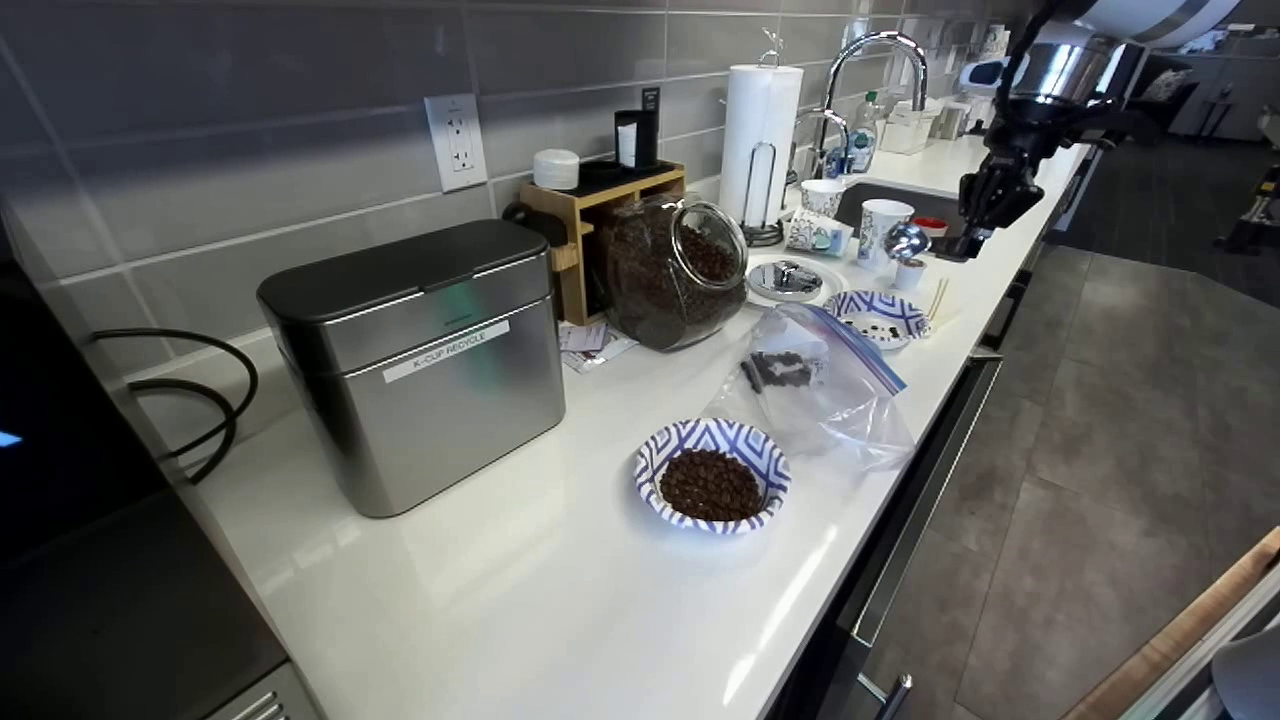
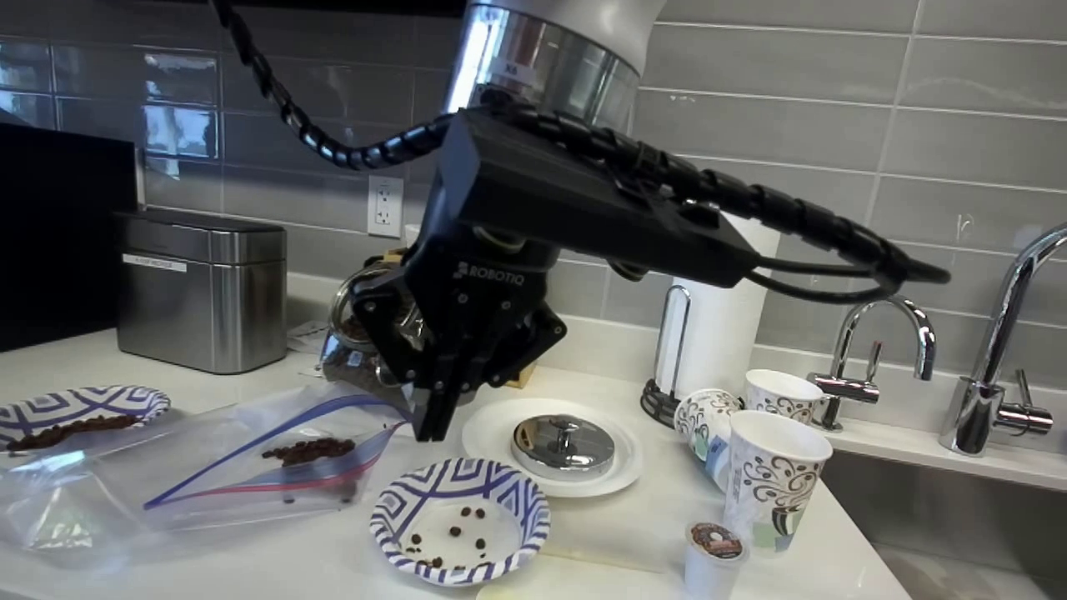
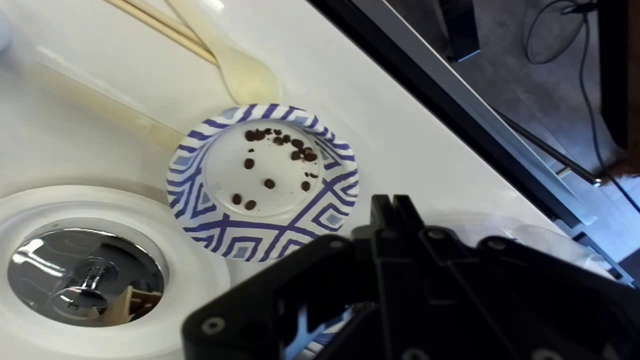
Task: Put some of the contents in the jar on the plate
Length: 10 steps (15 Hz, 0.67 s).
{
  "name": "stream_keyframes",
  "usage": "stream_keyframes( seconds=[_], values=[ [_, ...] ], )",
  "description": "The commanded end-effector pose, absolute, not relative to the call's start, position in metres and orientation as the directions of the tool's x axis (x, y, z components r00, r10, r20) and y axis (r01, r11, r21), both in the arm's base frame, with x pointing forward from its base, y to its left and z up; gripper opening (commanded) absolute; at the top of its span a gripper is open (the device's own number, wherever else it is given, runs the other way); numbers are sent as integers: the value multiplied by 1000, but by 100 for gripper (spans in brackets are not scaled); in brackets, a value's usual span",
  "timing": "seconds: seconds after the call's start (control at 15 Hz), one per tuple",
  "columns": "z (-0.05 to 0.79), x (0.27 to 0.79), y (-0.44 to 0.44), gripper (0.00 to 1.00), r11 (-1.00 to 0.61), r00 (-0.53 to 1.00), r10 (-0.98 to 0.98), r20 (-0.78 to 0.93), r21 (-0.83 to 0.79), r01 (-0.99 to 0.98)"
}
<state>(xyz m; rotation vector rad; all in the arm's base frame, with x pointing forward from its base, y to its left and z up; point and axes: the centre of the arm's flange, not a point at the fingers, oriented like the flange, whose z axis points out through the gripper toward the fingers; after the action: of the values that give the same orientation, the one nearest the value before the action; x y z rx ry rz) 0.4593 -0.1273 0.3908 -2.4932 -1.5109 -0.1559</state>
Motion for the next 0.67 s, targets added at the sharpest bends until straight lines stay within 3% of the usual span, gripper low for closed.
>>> stream_keyframes(
  seconds=[0.0, 0.6],
  values=[
    [395, 482, -129, 1, -431, 494, 838, 233, -273, 860],
    [396, 520, -103, 1, -429, 618, 768, 166, -583, 690]
  ],
)
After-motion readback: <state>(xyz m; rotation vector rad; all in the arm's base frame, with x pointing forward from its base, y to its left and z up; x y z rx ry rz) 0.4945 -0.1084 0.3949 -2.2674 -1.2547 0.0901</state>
